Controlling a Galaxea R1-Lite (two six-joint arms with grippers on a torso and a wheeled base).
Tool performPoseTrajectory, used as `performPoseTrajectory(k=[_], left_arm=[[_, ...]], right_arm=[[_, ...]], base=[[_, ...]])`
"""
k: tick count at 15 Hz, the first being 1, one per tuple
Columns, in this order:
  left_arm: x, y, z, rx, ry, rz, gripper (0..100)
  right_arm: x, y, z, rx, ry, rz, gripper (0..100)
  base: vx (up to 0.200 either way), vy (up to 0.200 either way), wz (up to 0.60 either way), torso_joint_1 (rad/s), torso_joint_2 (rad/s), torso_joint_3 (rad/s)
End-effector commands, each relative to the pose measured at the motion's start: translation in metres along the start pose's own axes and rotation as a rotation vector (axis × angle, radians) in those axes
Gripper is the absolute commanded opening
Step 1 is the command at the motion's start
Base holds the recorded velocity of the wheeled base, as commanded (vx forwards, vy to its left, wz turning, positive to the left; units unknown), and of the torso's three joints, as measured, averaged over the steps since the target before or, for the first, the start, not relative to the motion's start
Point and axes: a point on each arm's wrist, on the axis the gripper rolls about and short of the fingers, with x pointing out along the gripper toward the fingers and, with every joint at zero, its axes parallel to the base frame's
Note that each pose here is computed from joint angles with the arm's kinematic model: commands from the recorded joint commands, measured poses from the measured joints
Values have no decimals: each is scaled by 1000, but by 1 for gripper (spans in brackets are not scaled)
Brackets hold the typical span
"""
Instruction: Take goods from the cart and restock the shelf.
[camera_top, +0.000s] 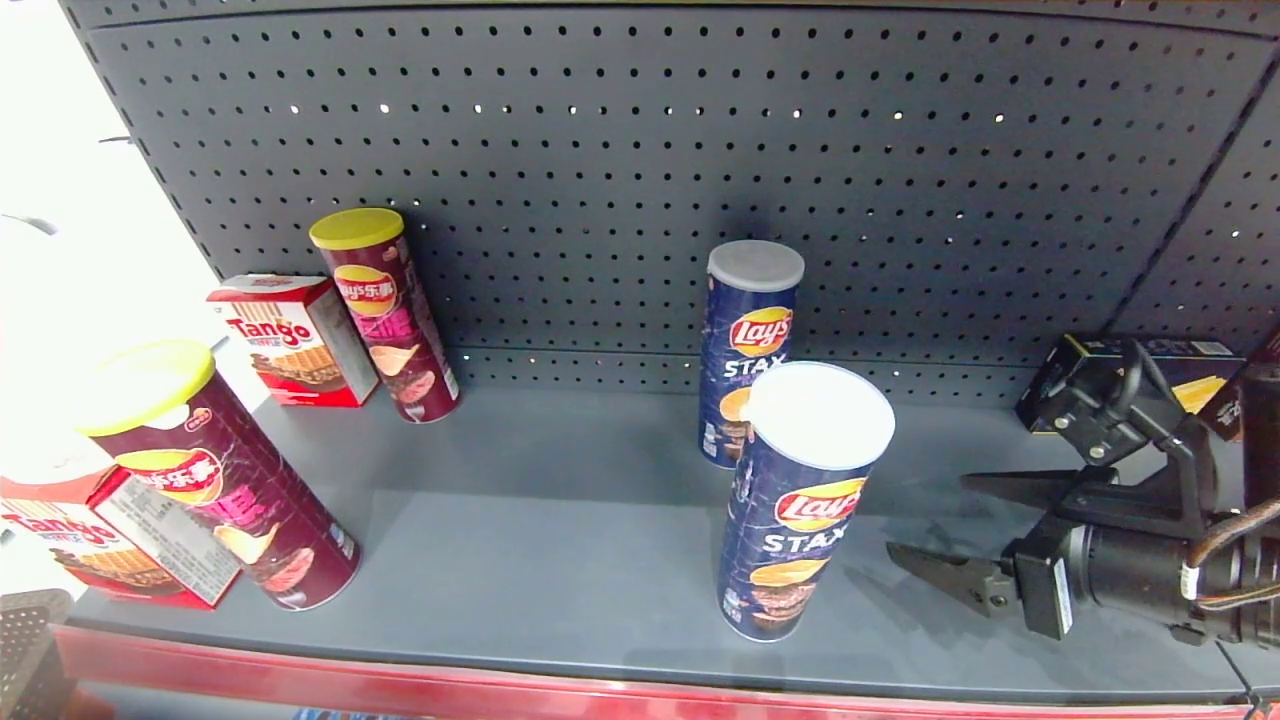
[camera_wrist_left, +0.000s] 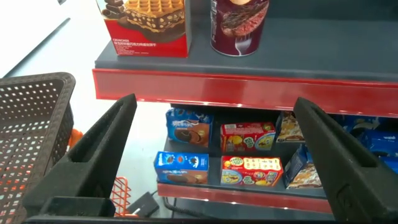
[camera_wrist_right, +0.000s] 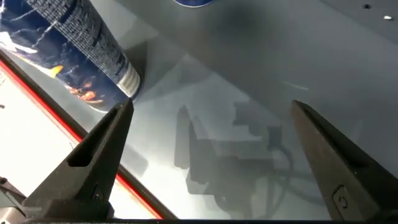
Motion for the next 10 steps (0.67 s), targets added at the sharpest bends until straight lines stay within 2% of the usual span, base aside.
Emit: performPoseTrajectory(k=[1,6,10], left_arm=[[0,0,0,0,3,0,100],[0,0,0,-1,3,-1,100],[0,0,0,-1,3,-3,100]], right_arm=[[10,1,1,-3,20,9,100],[29,8,13,-21,23,35,100],[32,14,13,-31,30,58,100]], base=[[0,0,0,0,0,0],[0,0,0,0,0,0],[0,0,0,0,0,0]])
